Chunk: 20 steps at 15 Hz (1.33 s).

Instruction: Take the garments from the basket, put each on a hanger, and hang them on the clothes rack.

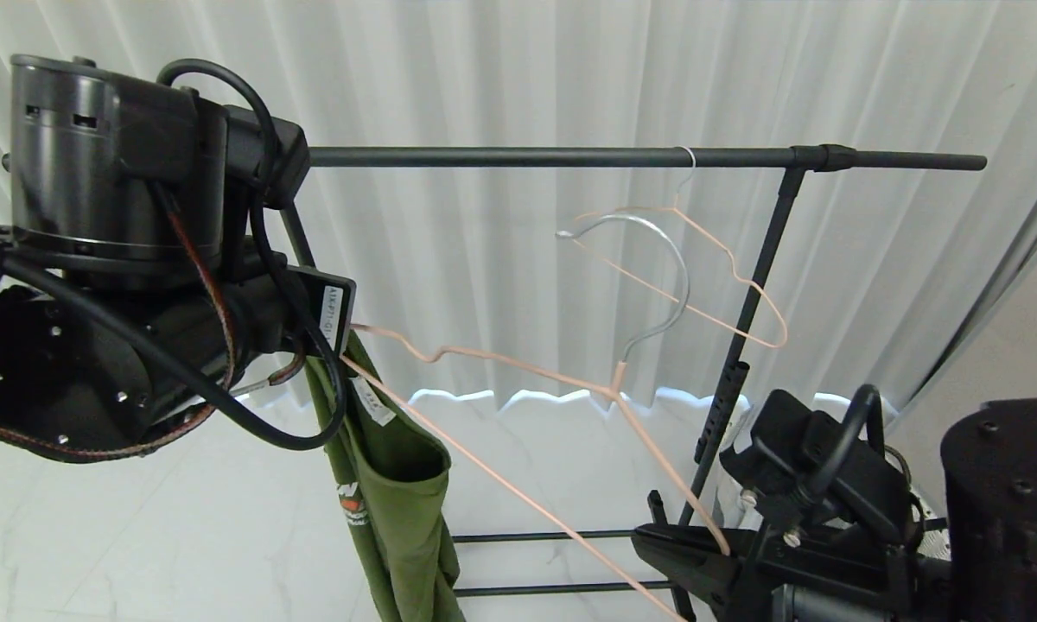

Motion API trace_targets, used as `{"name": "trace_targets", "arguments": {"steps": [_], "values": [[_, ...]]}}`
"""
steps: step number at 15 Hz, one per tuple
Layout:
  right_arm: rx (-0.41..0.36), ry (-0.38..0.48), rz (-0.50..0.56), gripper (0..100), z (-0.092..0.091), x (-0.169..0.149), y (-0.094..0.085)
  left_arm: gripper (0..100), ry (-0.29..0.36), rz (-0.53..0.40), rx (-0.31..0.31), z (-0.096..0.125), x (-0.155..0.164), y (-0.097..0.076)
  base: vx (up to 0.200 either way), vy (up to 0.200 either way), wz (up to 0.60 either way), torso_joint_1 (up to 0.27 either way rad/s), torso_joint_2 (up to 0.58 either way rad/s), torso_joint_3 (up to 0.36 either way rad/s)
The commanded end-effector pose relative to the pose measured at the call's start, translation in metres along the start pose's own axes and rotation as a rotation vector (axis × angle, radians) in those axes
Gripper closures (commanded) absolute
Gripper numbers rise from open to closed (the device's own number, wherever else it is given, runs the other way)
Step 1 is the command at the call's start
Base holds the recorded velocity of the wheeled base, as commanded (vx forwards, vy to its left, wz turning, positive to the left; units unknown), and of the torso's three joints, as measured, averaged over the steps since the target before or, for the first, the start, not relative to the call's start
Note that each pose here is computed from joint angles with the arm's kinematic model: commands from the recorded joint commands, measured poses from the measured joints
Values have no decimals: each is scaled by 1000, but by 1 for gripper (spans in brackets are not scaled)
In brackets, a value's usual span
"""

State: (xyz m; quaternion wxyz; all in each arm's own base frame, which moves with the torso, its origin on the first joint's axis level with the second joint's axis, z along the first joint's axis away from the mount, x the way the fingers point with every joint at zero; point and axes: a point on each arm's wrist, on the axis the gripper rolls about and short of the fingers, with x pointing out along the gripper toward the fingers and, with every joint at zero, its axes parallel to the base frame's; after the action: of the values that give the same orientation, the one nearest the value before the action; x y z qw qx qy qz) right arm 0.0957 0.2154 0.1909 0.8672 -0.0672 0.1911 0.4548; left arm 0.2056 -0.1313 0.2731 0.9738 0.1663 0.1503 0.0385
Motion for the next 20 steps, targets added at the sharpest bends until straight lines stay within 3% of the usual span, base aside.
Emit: {"name": "trace_targets", "arguments": {"steps": [1,7,10,16,20], "values": [[0,9,-7,100,0,14,1,100,-7,-2,-3,1,-2,1,0,0,0,0,0,0],[25,-30,-57,100,16,33,-2,100,-24,-44,9,2,-10,-8,0,0,0,0,0,0],[78,-62,-110,100,19,50,-1,100,-29,-33,6,3,-12,-7,0,0,0,0,0,0],[101,-60,-124,100,13,65,2,100,-49,-17,-20,10,-14,-4,0,0,0,0,0,0],[173,-92,-240,100,15,62,-8,100,-29,25,-28,8,-7,4,0,0,0,0,0,0]]}}
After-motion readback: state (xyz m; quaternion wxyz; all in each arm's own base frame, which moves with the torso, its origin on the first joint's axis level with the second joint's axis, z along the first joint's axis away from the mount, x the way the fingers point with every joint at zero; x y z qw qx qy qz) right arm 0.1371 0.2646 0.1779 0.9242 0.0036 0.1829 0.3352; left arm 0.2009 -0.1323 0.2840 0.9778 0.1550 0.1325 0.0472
